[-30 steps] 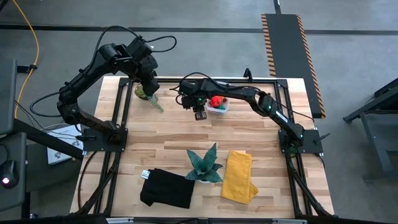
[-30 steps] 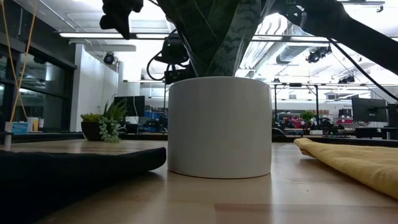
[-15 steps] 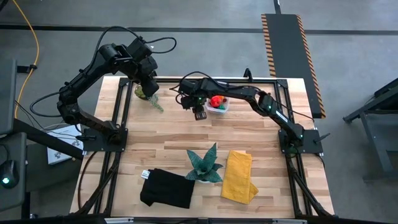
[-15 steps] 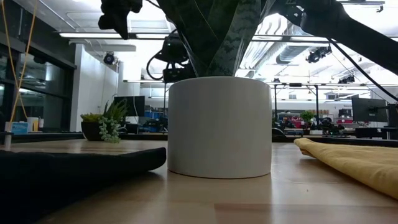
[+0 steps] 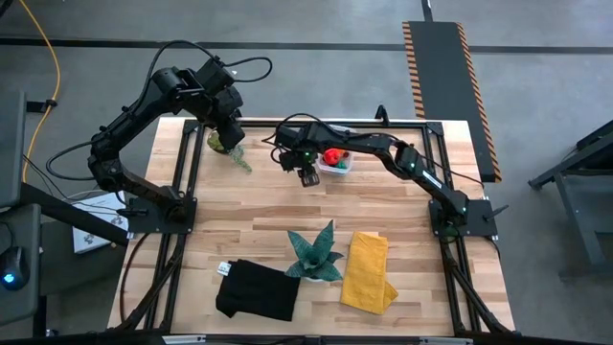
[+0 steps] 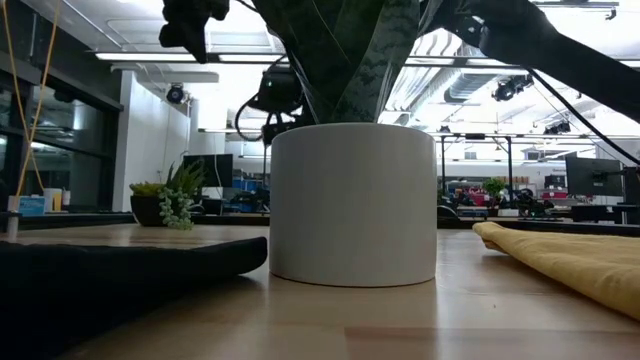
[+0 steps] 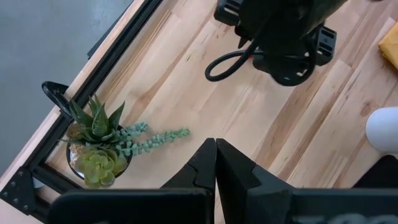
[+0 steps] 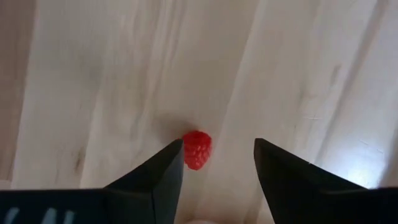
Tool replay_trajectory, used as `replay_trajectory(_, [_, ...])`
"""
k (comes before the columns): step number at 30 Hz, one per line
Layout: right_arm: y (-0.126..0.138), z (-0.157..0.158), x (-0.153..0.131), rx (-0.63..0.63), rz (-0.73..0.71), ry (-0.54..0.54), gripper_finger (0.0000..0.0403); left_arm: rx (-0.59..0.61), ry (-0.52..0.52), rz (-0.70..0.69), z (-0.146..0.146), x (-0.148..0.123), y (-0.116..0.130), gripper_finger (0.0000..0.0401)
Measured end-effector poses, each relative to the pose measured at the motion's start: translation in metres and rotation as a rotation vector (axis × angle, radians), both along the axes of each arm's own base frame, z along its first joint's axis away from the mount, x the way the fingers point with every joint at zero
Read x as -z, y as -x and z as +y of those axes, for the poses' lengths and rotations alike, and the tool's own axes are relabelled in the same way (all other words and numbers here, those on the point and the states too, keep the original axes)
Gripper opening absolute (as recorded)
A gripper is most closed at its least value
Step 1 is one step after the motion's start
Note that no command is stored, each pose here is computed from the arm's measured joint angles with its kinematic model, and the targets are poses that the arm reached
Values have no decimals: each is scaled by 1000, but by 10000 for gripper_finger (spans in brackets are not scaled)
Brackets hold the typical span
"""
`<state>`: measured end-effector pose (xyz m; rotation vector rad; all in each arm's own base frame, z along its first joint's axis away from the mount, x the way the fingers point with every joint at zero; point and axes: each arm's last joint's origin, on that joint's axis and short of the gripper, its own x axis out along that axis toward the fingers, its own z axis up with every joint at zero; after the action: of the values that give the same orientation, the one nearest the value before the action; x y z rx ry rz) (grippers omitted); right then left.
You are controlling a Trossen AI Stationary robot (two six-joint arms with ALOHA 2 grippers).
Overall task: Pick and placing Produce into tupperware
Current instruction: Put the raspberry into the transparent container
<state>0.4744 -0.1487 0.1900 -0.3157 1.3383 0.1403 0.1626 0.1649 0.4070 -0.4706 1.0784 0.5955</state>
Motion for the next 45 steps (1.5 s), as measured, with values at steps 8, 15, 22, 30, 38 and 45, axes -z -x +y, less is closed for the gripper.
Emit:
replay_trajectory(8, [0, -3, 5, 18, 6, 0, 186, 4, -2, 1, 0, 0, 0, 0])
replay_trajectory(15, [6, -12, 6, 50, 34, -16, 185, 4, -2, 0, 0, 0, 0, 0])
replay_trajectory(22, [7, -10, 13, 42, 76, -48, 185, 3, -2, 0, 0, 0, 0, 0])
replay_trajectory(30, [5, -8, 14, 37, 57, -67, 185, 3, -2, 1, 0, 0, 0, 0])
replay_trajectory(38, [4, -8, 17, 34, 52, -83, 185, 7, -3, 2, 0, 0, 0, 0])
replay_trajectory(45, [1, -7, 25, 37, 59, -89, 185, 14, -5, 4, 0, 0, 0, 0])
